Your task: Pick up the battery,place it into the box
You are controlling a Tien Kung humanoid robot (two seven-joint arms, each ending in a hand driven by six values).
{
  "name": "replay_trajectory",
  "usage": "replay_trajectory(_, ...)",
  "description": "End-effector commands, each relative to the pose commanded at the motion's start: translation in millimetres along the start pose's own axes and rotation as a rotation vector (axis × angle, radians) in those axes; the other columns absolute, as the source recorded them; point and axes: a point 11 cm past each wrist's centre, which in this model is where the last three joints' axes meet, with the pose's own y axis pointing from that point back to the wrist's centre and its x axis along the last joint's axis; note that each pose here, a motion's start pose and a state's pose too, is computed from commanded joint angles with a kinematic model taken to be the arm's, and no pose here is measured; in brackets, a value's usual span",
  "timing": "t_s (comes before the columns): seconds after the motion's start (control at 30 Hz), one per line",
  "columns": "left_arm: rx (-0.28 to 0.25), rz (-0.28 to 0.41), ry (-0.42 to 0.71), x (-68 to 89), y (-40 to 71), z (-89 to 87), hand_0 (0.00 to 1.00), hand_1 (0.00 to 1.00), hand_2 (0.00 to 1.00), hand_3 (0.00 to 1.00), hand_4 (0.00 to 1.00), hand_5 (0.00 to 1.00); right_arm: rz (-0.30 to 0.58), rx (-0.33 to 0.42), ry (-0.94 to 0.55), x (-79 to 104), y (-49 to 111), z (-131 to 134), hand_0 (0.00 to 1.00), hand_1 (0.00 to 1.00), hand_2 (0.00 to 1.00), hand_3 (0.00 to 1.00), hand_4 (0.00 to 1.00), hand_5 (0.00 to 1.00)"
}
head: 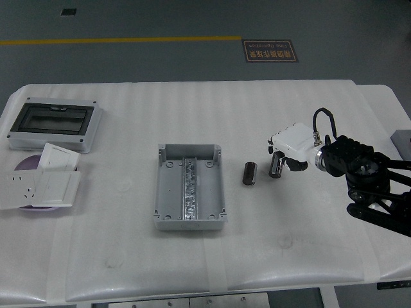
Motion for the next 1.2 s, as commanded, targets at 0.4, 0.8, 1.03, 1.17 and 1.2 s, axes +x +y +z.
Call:
replay_trajectory(0.4, 0.003, 0.002, -0.004, 0.7, 0.1, -0.5, 0.650, 0.667, 0.601, 0.633, 0.626, 0.013, 0.034, 0.008, -0.224, 28.6, 2.9, 9.0, 0.611, 0.597, 0.609, 0.656, 0.137, 0.002)
replay_trajectory(0.8, 0.007, 0.001, -0.010, -0.2, -0.3, -1.5, 0.649, 0.666, 0.601, 0.633, 0.625, 0.013, -0.113, -0.031, -0.509, 13.6, -4.0, 17.2, 0.629, 0.651, 0.739, 0.745, 0.468, 0.076)
replay_trajectory(1.03, 0.005, 0.002, -0.010, 0.4, 0.0, -0.6, 0.649, 0.667, 0.601, 0.632, 0.625, 0.013, -0.196, -0.069, -0.499, -4.1, -9.5, 16.1, 0.694, 0.779, 0.998, 0.998, 0.816, 0.183)
replay_trajectory(1.17, 0.005, 0.002, -0.010, 0.5, 0.1, -0.5, 0.649, 0.667, 0.601, 0.632, 0.625, 0.013, -0.218, -0.084, -0.485, -8.5, -10.6, 16.1, 0.694, 0.779, 0.998, 0.998, 0.816, 0.183)
replay_trajectory(1.2, 0.004, 0.002, -0.010, 0.5, 0.2, -0.2, 0.649, 0.667, 0.601, 0.632, 0.625, 0.013, -0.224, -0.087, -0.481, -10.0, -10.9, 16.0, 0.694, 0.779, 0.998, 0.998, 0.816, 0.183)
